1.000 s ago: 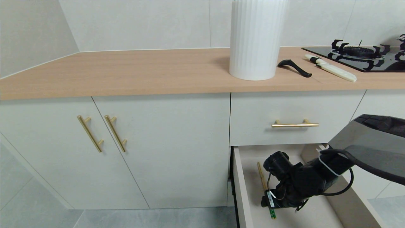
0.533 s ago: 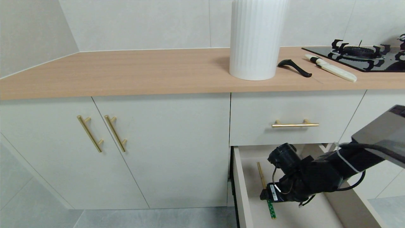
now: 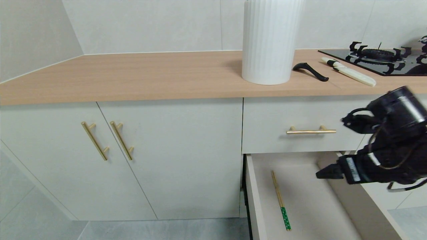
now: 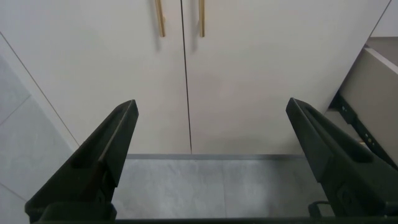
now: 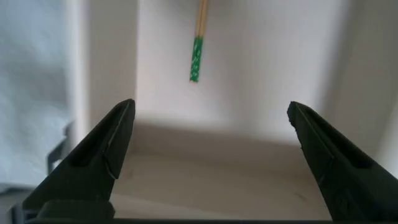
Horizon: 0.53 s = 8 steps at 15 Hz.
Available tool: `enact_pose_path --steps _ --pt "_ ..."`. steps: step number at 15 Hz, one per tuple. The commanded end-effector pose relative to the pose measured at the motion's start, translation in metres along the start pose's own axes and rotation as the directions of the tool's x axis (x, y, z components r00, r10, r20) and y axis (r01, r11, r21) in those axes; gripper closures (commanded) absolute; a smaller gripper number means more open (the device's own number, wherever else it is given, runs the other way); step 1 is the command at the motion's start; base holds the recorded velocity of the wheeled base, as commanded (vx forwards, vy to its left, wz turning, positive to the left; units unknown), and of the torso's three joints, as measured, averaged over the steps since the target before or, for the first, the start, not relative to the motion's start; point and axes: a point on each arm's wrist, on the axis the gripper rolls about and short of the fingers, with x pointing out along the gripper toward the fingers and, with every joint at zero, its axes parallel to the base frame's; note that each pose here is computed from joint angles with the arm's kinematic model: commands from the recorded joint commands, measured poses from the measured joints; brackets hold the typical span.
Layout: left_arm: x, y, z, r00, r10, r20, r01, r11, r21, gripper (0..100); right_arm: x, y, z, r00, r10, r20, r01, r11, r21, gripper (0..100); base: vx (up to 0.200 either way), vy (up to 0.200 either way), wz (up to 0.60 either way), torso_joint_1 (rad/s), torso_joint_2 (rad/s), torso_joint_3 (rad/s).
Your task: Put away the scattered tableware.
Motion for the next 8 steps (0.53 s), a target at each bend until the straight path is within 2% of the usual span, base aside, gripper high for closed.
enact_pose_path --steps 1,4,8 --pt "0.0 0.0 0.0 1.0 0.001 0.0 -0.001 1.0 0.0 0 -0.075 -0.026 -0.005 0.976 -0.019 0.216 0.016 1.0 0.015 0 0.0 0.0 0.0 0.0 0.0 0.0" --pt "0.0 0.0 0.0 1.0 0.001 0.0 -0.001 1.0 0.0 0 -0.082 -0.038 -0.003 0.966 -0.063 0.25 0.055 0.998 0.039 0 0.0 0.0 0.0 0.0 0.0 0.0" --pt "0.0 0.0 0.0 1.0 0.001 0.0 -0.001 1.0 0.0 0 -0.088 -0.039 -0.014 0.963 -0.063 0.264 0.08 0.995 -0.055 0 0.0 0.0 0.0 0.0 0.0 0.0"
